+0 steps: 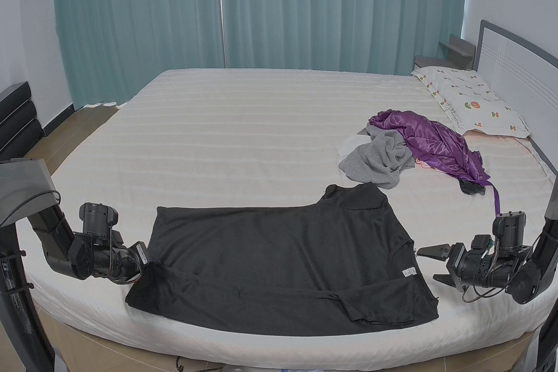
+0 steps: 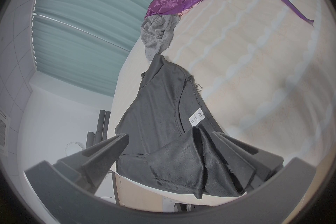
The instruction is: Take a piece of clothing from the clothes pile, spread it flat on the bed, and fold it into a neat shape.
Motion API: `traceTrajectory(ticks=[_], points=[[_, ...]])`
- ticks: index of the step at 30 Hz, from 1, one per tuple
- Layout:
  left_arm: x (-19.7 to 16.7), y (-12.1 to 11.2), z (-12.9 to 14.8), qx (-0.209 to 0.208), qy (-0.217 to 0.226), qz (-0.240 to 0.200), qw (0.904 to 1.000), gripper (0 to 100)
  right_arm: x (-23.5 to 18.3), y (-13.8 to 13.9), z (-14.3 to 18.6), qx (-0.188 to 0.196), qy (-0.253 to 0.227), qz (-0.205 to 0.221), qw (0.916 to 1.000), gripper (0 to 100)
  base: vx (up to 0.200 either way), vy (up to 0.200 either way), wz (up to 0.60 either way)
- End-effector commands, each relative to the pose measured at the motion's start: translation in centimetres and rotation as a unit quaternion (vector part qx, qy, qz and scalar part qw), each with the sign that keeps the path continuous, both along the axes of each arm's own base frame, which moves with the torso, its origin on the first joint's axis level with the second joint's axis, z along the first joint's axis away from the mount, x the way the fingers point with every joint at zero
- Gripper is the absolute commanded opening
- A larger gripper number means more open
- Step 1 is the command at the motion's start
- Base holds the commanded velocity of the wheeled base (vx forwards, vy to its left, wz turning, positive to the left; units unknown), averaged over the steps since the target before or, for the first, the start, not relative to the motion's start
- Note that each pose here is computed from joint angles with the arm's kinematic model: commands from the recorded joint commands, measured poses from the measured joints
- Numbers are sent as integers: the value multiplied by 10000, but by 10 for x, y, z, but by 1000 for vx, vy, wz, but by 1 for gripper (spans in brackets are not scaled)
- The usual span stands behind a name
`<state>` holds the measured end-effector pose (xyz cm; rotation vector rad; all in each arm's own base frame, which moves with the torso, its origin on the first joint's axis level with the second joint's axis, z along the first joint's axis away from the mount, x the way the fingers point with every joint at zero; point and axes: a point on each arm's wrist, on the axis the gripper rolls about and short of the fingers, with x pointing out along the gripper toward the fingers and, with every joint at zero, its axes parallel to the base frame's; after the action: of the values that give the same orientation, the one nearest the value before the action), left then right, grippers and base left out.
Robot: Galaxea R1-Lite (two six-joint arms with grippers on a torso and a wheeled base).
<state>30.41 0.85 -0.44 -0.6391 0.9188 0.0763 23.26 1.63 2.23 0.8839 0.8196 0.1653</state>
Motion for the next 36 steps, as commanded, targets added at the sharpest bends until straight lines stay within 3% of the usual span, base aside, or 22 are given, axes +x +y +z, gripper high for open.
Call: traceTrajectory(ticks=[1, 10, 20, 21, 24, 29, 36], points=[[-9, 3, 10, 19, -61, 62, 10000, 0, 0, 0, -2, 0, 37, 4, 10000, 100, 0, 0, 0], [-23, 3, 25, 69, -213, 71, 9997, 0, 0, 2, -1, 0, 29, 43, 10000, 100, 0, 0, 0], [-14, 4, 6, 57, 24, 70, 10000, 0, 0, 2, -1, 0, 29, 43, 10000, 100, 0, 0, 0], [-14, 3, 5, 51, 49, 68, 10000, 100, 0, 2, -1, 0, 29, 43, 10000, 100, 0, 0, 0], [-8, 5, 6, 20, -27, 114, 9999, 100, 0, 2, -2, 0, 37, 43, 10000, 100, 0, 0, 0], [31, 16, 22, -138, -548, 361, 9977, 100, 0, 2, -1, 1, 22, 43, 10000, 100, 0, 0, 0], [86, 19, 14, -275, -615, 431, 9968, 100, -1, 2, 0, 11, 10, 44, 10000, 100, 0, 0, 0]])
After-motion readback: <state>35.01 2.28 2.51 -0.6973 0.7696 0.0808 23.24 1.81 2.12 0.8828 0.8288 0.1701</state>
